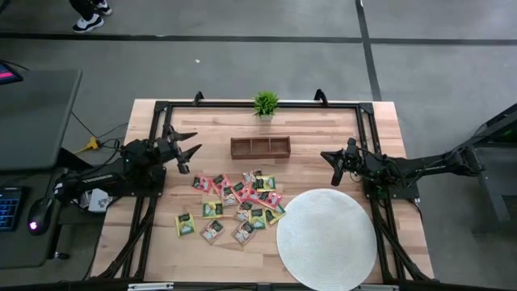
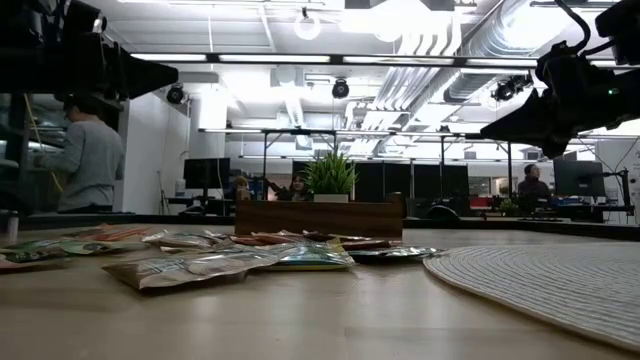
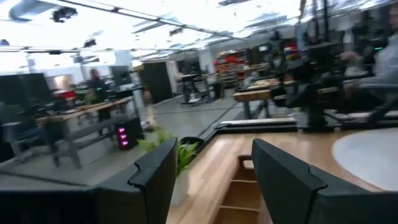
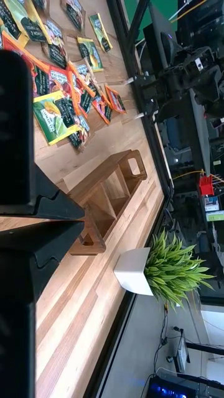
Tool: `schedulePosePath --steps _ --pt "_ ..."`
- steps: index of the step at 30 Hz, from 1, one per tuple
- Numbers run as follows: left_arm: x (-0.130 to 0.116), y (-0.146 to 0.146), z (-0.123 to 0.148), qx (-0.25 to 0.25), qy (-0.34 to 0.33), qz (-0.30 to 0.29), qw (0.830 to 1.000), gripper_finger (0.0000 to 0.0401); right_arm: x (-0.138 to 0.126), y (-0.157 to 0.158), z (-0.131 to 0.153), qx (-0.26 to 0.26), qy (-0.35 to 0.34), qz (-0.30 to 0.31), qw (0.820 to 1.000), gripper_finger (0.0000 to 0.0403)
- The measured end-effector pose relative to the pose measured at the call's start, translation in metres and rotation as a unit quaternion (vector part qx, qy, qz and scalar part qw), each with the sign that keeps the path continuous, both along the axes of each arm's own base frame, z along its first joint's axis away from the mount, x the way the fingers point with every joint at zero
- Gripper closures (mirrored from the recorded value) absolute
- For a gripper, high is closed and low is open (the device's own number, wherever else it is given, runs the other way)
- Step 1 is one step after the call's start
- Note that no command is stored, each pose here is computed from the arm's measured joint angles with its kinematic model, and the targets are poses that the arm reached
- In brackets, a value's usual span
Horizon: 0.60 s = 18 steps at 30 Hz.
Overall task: Pick & Place Tea
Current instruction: Put the orange tea bag into the left section of the wooden organizer
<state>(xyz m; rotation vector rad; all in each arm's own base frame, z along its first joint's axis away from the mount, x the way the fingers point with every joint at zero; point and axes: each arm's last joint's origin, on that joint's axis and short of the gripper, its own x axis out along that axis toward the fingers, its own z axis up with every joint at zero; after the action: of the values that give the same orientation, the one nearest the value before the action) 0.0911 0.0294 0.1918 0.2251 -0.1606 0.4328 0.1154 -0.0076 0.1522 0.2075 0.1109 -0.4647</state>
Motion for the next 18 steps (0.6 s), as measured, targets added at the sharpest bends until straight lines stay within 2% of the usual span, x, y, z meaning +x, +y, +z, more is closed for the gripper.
schedulePosePath --steps 2,7,18 --pt "-0.0006 0.0014 -0.0001 -0.006 -0.001 0.025 1.000 0.0199 0.0000 0.0000 0.0000 0.000 0.000 0.000 1.000 0.0391" --pt "-0.0010 0.0018 0.0004 -0.008 -0.005 0.032 0.999 0.0199 0.0000 0.0000 0.0001 0.000 0.000 0.000 1.000 0.0391" --pt "0.0004 -0.0001 -0.0015 -0.007 0.005 -0.004 1.000 0.0199 0.0000 0.0000 0.0001 0.000 0.000 0.000 1.000 0.0391"
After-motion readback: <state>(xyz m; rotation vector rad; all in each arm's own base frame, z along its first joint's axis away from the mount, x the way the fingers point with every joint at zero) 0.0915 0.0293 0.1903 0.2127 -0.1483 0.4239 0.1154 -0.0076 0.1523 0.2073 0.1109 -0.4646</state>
